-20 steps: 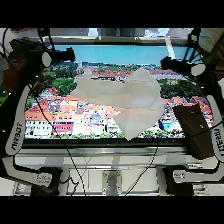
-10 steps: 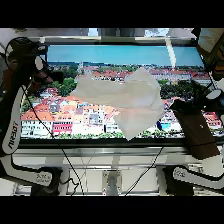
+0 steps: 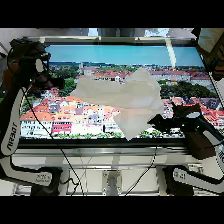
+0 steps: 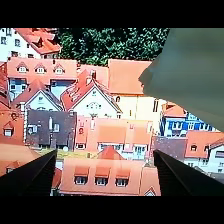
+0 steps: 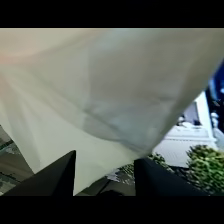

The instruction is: Fold the shirts.

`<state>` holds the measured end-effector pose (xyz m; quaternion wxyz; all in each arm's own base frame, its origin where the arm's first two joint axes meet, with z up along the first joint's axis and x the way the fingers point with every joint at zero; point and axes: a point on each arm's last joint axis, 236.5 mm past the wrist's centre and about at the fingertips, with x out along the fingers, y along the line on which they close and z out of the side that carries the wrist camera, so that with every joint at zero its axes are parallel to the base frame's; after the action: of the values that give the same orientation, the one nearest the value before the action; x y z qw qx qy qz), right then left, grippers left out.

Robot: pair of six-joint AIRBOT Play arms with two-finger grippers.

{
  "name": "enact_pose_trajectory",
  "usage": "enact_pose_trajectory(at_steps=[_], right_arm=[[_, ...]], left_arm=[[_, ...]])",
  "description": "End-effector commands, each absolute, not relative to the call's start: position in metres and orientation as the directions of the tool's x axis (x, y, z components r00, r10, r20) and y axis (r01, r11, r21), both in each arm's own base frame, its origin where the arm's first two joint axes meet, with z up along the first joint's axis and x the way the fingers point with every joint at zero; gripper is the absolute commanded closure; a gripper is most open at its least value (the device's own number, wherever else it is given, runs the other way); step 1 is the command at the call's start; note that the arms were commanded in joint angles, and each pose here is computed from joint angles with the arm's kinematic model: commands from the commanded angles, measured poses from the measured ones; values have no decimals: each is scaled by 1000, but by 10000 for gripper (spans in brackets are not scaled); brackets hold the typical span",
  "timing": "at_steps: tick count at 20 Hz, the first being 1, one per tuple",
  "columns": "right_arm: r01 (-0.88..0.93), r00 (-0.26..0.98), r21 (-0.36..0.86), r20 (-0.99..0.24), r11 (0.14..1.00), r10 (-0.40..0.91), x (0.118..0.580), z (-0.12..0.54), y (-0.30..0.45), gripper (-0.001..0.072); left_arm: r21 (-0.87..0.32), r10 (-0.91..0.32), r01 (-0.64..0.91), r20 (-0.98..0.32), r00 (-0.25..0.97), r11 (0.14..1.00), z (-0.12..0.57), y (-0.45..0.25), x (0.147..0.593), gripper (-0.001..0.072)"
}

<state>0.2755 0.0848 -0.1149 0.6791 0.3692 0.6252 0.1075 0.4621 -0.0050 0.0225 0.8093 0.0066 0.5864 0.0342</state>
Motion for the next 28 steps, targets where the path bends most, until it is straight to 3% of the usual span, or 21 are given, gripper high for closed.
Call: enact_pose_trajectory(at_steps=[1,2,4,8,14,17,20,24,26,28], right_arm=[[321,241,653,-756,685,608,280,-124,113,292],[310,247,661,-750,683,613,282,-122,121,400],[249,259,682,-731,688,631,285,-115,132,685],[173,342,700,-703,693,624,296,-83,130,683],[115,468,623,-721,774,511,291,-26,106,683],[143,483,542,-769,828,420,269,-9,87,684],[87,552,568,-712,819,435,255,40,93,684],[67,715,545,-610,836,341,238,123,75,686],[113,721,447,-652,887,236,220,136,52,686],[153,672,383,-716,911,188,204,130,41,685]], left_arm=[[45,55,-40,-951,304,998,25,-7,459,19],[45,55,-40,-953,298,998,25,-7,457,19],[50,53,-19,-959,280,999,23,-7,453,19],[48,45,3,-955,293,999,24,-9,456,19],[-94,-87,3,-907,412,996,28,-38,489,19],[-283,-235,-69,-887,397,957,22,-48,492,22],[-438,-404,-38,-857,321,898,21,-66,478,22],[-439,-428,-28,-887,174,898,7,-72,447,22],[-450,-445,-33,-889,107,892,2,-76,431,22],[-463,-463,-10,-885,-41,886,-7,-86,395,22]])
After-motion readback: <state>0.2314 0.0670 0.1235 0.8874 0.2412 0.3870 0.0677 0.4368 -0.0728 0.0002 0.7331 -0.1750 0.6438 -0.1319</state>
